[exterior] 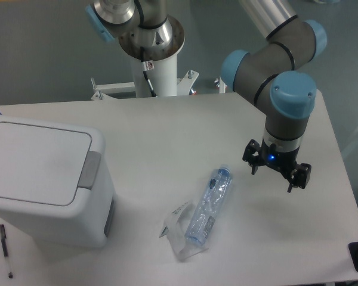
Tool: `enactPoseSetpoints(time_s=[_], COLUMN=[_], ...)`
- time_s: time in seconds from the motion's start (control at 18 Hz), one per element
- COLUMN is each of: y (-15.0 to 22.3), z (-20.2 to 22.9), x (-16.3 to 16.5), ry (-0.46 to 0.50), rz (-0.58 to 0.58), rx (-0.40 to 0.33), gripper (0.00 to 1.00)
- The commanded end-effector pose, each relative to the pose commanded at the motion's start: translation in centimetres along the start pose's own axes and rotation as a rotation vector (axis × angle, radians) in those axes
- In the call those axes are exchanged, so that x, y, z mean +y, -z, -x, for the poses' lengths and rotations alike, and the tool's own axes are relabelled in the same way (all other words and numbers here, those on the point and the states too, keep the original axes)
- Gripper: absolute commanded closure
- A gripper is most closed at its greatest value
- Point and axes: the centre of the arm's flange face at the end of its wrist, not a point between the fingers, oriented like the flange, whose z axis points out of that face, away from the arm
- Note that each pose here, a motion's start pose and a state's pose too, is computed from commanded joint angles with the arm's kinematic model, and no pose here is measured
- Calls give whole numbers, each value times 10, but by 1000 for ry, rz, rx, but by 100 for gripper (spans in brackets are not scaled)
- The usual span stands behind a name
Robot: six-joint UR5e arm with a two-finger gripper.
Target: Open the trash can
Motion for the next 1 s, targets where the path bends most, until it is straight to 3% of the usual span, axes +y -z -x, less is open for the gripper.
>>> enactPoseSetpoints(time_s=[0.78,0.89,1.0], y=[-10,-9,-6], z=[-5,-7,-8], x=[3,0,-7], ry=[13,74,206], rz=[-38,-78,-136], rx=[7,-4,18], gripper=[0,0,0])
